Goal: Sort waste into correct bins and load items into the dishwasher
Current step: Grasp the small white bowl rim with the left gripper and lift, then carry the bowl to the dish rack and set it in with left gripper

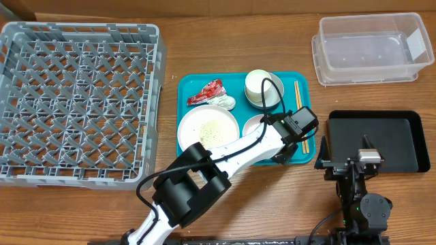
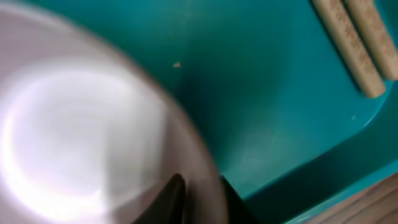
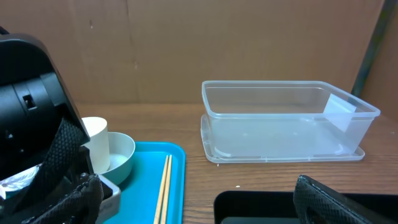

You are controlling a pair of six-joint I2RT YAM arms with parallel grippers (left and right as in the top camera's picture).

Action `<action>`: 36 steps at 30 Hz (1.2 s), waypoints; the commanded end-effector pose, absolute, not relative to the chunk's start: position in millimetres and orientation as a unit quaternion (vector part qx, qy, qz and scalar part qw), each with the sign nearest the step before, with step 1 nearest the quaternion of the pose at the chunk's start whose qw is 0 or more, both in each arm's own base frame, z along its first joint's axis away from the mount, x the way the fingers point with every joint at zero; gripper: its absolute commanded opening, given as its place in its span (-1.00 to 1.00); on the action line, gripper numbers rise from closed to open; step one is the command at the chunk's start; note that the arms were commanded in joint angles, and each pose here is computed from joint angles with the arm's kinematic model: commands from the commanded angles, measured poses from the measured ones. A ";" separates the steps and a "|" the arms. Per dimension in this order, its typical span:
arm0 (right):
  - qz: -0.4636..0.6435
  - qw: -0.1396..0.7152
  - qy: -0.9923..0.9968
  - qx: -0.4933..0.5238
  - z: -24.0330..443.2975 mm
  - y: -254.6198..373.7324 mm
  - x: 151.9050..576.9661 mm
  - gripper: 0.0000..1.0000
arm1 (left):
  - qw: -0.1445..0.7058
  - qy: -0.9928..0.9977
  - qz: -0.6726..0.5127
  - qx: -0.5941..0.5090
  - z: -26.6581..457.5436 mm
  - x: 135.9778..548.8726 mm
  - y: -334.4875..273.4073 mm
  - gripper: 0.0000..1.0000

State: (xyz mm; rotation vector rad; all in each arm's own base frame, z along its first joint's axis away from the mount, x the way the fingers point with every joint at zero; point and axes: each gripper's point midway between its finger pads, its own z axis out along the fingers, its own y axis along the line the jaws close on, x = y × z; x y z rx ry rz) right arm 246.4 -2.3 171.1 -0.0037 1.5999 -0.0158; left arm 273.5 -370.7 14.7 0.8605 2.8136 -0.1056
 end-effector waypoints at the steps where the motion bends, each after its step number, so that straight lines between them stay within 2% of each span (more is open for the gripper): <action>1: -0.013 0.699 0.715 0.001 169.8 -4.7 246.5 0.99 | 0.116 0.950 -0.041 0.288 24.3 281.8 -381.3 -0.76; 3: -0.013 0.699 0.715 0.001 169.8 -4.7 246.5 0.99 | 0.118 0.949 -0.043 0.288 32.5 283.7 -384.2 -0.92; 11: -0.013 0.699 0.715 0.001 169.8 -4.7 246.5 0.99 | 0.118 0.952 -0.043 0.278 70.9 290.3 -386.5 -0.93; 16: -0.013 0.699 0.715 0.001 169.8 -4.7 246.5 0.99 | 0.130 0.962 -0.049 0.233 134.4 320.2 -367.0 -0.92; 24: -0.013 0.699 0.715 0.001 169.8 -4.7 246.5 0.99 | 0.173 0.970 -0.152 0.075 241.7 418.7 -261.5 -0.92; 31: -0.013 0.699 0.715 0.001 169.8 -4.7 246.5 0.99 | 0.159 0.906 -0.392 0.019 272.7 474.4 -146.3 -0.92; 36: -0.013 0.699 0.715 0.001 169.8 -4.7 246.5 0.99 | 0.192 0.837 -0.512 -0.022 287.7 485.9 -57.3 -0.92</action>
